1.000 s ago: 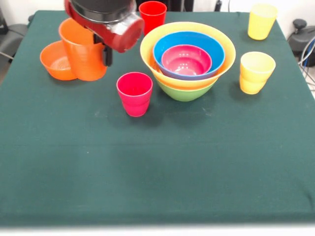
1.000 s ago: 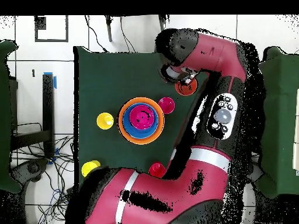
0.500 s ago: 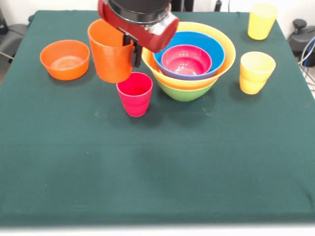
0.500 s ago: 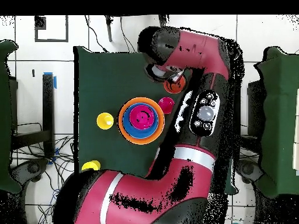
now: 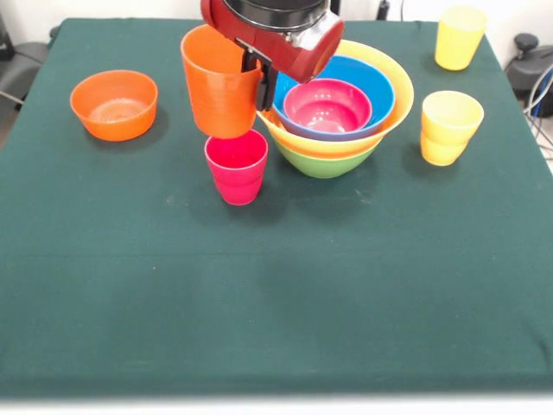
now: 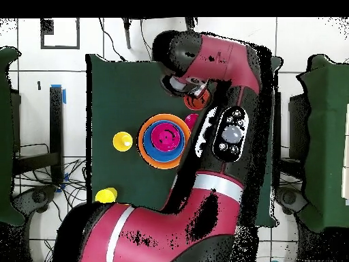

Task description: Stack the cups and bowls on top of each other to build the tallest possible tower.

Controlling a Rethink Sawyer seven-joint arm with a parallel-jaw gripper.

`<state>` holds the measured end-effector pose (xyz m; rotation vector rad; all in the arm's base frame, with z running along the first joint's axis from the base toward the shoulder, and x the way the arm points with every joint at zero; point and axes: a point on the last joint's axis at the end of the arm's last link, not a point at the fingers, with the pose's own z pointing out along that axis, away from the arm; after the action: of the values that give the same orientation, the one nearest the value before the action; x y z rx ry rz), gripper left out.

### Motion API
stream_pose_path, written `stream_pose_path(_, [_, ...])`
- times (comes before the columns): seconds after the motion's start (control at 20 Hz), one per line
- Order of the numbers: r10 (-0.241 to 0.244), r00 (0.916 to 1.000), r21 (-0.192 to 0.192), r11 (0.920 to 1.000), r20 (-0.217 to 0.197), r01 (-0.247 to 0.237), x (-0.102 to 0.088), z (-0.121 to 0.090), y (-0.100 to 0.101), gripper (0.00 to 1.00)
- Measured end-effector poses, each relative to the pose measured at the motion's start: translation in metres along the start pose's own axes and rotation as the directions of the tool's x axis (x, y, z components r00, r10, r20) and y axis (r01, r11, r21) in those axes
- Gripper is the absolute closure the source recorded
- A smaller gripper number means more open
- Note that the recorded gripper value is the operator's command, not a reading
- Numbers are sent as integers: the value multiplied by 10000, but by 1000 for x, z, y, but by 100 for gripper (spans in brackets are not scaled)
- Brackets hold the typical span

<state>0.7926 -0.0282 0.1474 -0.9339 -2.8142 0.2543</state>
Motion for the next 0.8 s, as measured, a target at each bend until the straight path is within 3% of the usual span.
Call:
stream_pose_path(0.5, [32,9991,161,9999,-416,-26,30,21,-4,100])
stream_pose_path(0.8, [-120,9984,309,9994,-553,137,48,32,4,100])
